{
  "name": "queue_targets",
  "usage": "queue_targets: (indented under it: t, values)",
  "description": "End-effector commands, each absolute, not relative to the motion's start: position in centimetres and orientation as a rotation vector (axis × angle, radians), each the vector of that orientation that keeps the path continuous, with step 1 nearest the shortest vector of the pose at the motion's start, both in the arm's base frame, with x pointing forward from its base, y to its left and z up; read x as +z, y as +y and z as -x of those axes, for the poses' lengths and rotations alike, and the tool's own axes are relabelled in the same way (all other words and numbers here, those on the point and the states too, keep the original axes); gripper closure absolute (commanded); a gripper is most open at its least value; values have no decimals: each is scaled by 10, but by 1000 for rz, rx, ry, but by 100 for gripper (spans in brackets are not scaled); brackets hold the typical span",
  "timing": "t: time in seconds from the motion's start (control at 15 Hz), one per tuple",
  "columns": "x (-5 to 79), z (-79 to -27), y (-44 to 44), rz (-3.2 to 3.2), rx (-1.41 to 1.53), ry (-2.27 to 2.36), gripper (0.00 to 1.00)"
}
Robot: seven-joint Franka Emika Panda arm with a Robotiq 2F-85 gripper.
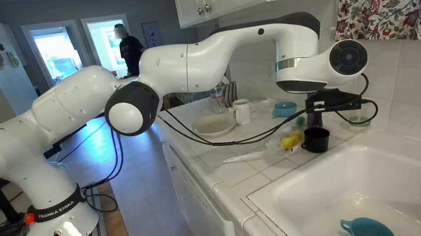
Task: Pour some dishwashing liquid in the sink.
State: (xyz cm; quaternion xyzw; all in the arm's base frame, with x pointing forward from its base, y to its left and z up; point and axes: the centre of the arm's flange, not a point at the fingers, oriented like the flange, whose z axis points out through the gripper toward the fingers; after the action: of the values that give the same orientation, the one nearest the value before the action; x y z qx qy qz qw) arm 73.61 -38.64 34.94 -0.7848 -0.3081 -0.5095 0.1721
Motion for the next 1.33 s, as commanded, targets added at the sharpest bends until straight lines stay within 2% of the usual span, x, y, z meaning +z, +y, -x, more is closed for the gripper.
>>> queue_targets:
  t: [0.0, 0.13, 0.4, 0.53, 1.07, 1.13, 1.2, 1.27]
  values:
    - [354, -778, -411, 2227, -1422, -867, 35]
    - [354, -778, -412, 2227, -1422, -862, 31]
    - [354, -779, -411, 2228, -1417, -856, 2]
    - [355, -781, -411, 2227, -1414, -853, 0]
    - [357, -795, -405, 2213, -1396, -873, 0]
    - [356, -796, -405, 2212, -1397, -871, 11]
    - [356, -796, -404, 2210, -1397, -869, 28]
    - [355, -796, -404, 2210, -1397, -868, 34]
